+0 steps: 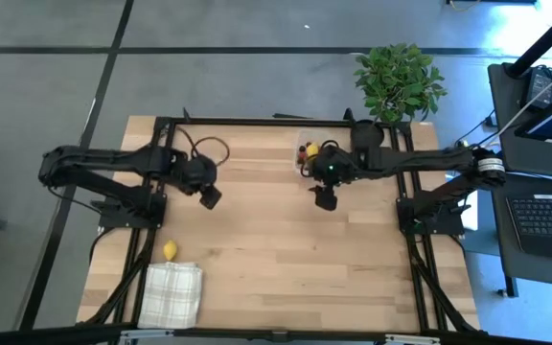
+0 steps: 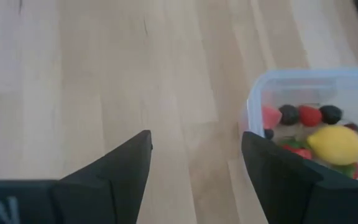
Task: Pick and placing Produce into tupperware
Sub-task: Put the lemon into the transparent bin
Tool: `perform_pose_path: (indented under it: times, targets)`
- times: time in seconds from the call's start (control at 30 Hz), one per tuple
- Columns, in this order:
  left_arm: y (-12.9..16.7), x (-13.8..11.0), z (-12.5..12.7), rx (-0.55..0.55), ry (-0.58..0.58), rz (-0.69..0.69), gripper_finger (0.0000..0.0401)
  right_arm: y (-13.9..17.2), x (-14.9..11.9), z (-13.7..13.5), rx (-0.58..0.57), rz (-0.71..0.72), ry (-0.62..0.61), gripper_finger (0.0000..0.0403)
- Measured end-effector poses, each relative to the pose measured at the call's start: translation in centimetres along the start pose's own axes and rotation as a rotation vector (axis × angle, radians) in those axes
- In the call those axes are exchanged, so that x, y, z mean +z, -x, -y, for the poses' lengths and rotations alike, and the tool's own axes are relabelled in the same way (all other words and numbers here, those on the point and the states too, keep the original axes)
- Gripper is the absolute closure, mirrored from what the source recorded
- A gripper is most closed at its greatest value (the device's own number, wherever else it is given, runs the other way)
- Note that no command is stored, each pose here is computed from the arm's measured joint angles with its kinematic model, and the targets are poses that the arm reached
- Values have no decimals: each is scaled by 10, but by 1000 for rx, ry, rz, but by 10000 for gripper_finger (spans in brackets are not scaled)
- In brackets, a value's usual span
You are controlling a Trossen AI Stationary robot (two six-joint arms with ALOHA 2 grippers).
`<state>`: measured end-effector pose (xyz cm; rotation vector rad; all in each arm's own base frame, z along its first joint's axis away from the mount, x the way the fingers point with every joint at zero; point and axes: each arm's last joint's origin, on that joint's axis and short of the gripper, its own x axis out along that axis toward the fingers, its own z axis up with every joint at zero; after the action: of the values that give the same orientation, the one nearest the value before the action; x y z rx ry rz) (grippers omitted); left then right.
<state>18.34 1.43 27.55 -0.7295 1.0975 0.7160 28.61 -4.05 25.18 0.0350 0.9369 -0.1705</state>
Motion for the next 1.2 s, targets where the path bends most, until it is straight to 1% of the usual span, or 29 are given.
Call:
perform_pose_path:
  times: [0.1,0.23,0.47,0.57,0.73,0.93,1.2]
  targets:
    - [0,-14,6,32,93,-47,111,-11,-10,0,-2,10,-2,150]
    - [-1,-31,17,35,190,-103,111,-22,-20,0,-3,42,2,150]
    - [-11,-63,41,91,265,-202,111,-32,-29,-1,-4,93,13,150]
    - [-15,-78,48,138,309,-231,111,-34,-30,-1,-4,135,11,150]
    - [-16,-104,51,267,423,-318,111,-38,-32,-1,-3,189,-14,150]
    - [-16,-127,54,333,477,-301,111,-41,-37,-1,-2,197,-17,150]
    - [-20,-146,49,379,540,-274,111,-41,-34,-1,-2,231,-16,150]
